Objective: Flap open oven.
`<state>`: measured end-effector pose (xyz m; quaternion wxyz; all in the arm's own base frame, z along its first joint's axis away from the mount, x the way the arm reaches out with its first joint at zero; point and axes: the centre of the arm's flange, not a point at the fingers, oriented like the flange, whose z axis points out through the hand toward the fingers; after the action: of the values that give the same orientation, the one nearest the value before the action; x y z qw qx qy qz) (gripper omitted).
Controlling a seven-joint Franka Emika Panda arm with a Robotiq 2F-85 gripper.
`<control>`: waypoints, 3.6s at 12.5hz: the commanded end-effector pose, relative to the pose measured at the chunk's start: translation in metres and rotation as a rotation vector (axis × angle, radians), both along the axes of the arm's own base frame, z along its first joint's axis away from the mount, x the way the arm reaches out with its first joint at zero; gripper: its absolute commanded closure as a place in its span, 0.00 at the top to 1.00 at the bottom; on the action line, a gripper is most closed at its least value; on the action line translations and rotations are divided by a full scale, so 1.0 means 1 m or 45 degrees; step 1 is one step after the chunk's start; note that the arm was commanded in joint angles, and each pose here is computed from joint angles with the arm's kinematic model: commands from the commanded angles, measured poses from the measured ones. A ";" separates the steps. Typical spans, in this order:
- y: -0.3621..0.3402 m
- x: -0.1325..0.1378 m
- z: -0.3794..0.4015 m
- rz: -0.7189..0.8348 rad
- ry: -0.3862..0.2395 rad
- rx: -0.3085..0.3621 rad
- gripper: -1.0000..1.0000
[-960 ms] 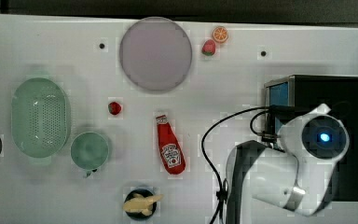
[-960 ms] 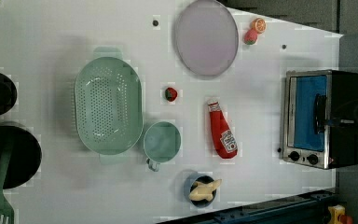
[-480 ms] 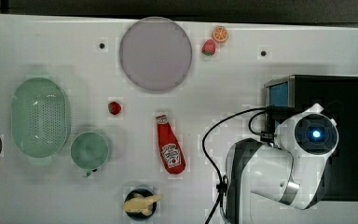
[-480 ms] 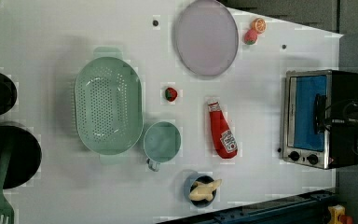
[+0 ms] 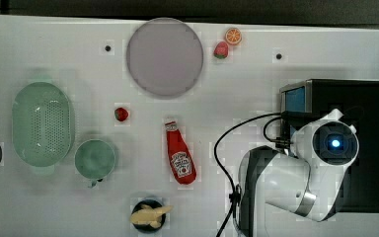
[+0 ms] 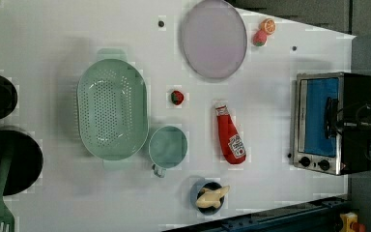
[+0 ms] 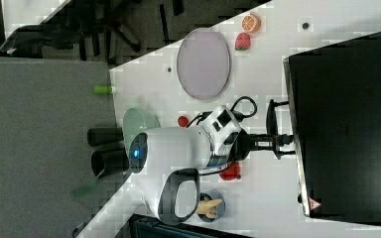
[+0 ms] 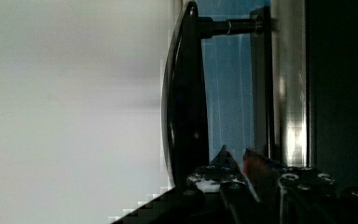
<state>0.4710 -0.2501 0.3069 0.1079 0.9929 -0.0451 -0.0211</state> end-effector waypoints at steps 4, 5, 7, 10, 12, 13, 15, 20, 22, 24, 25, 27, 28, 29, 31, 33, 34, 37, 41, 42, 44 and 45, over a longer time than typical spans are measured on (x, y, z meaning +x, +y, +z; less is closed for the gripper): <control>0.093 0.022 -0.030 0.113 0.054 -0.081 0.18; 0.104 0.023 -0.035 0.081 0.055 -0.122 0.18; 0.127 0.026 -0.049 0.046 0.060 -0.200 0.18; 0.161 0.028 -0.080 0.064 0.082 -0.290 0.18; 0.181 0.028 -0.104 0.100 0.094 -0.361 0.18; 0.189 0.026 -0.115 0.109 0.093 -0.400 0.18; 0.206 0.023 -0.138 0.122 0.078 -0.475 0.18; 0.234 0.021 -0.192 0.108 0.059 -0.582 0.18; 0.235 0.028 -0.193 0.107 0.061 -0.609 0.18; 0.247 0.048 -0.175 0.105 -0.028 -0.563 0.18; 0.255 0.062 -0.159 0.084 -0.087 -0.529 0.18; 0.262 0.090 -0.111 -0.089 -0.204 -0.427 0.18; 0.263 0.101 -0.082 -0.209 -0.258 -0.354 0.18; 0.264 0.109 -0.052 -0.327 -0.306 -0.272 0.18; 0.263 0.114 0.009 -0.543 -0.375 -0.112 0.18; 0.256 0.109 0.072 -0.742 -0.385 0.029 0.18; 0.250 0.103 0.104 -0.832 -0.369 0.091 0.18; 0.222 0.078 0.193 -1.039 -0.254 0.216 0.18; 0.209 0.048 0.273 -1.085 -0.127 0.185 0.18; 0.209 0.046 0.281 -1.087 -0.126 0.187 0.18; 0.212 0.047 0.288 -1.062 -0.142 0.195 0.18; 0.214 0.047 0.288 -1.056 -0.142 0.195 0.18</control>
<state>0.5112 -0.0527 0.6236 -0.0028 0.8972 -0.4411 0.0216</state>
